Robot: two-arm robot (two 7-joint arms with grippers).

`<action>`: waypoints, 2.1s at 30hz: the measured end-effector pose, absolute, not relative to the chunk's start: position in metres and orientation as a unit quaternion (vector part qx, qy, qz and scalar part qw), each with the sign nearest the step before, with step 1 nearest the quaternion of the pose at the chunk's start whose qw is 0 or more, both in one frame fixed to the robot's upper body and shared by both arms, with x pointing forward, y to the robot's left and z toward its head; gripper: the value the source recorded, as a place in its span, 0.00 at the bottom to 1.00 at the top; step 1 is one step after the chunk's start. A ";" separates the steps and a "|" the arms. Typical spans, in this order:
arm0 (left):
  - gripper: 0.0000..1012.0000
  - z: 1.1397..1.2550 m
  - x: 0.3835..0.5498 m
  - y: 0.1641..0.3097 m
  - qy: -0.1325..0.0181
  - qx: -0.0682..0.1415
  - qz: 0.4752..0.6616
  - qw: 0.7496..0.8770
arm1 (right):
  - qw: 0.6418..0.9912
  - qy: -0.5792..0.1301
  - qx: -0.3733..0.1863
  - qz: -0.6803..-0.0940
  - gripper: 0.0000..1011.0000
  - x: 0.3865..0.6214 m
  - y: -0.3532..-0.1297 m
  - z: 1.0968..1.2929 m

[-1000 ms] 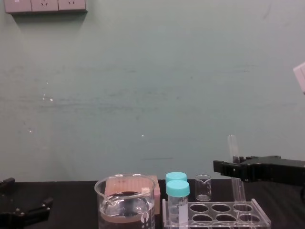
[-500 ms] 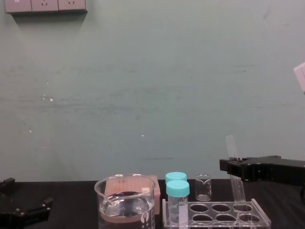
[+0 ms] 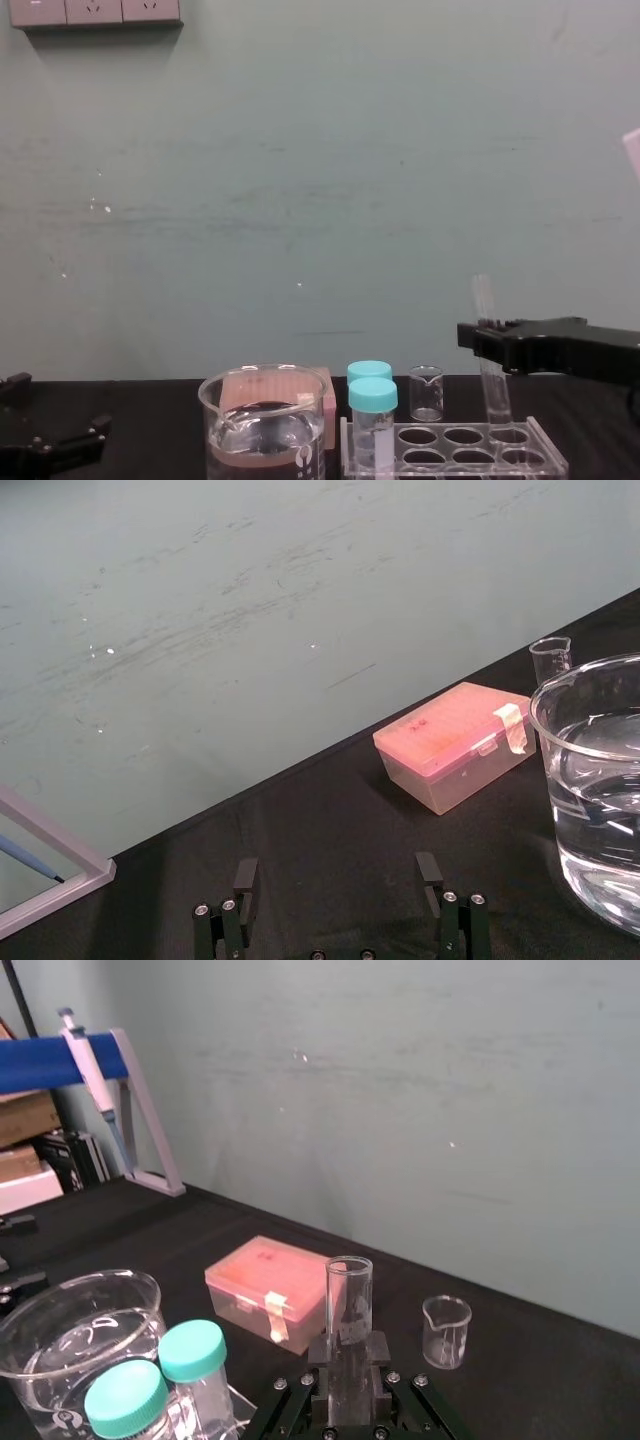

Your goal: Hold the test tube with one hand and immerse one end into the beaker, then return it to the test tube rack.

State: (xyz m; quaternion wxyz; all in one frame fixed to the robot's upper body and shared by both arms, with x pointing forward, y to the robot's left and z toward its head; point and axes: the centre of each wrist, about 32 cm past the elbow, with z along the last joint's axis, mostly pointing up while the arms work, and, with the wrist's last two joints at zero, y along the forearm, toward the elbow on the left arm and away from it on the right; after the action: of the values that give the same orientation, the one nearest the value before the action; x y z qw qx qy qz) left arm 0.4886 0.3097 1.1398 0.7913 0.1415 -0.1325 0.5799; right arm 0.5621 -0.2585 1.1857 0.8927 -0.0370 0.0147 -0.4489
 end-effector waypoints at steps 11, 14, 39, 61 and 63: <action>0.99 1.140 0.489 0.310 -0.132 0.141 0.580 0.791 | 0.895 0.001 -0.025 -0.445 0.22 0.557 -0.260 1.178; 0.99 1.140 0.489 0.310 -0.132 0.141 0.580 0.791 | 0.895 0.000 -0.023 -0.445 0.22 0.555 -0.261 1.177; 0.99 1.140 0.489 0.310 -0.132 0.141 0.580 0.791 | 0.891 -0.015 0.003 -0.453 0.22 0.549 -0.269 1.175; 0.99 1.140 0.489 0.310 -0.132 0.142 0.580 0.791 | 0.888 -0.090 0.069 -0.447 0.22 0.553 -0.279 1.227; 0.99 1.140 0.489 0.310 -0.132 0.141 0.580 0.791 | 0.884 -0.101 0.075 -0.450 0.22 0.554 -0.282 1.236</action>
State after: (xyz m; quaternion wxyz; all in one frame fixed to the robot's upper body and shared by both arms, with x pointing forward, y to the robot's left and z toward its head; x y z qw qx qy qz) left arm 0.4886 0.3096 1.1398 0.7913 0.1415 -0.1325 0.5799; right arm 0.5537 -0.2819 1.2365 0.8840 0.0745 -0.1015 -0.4503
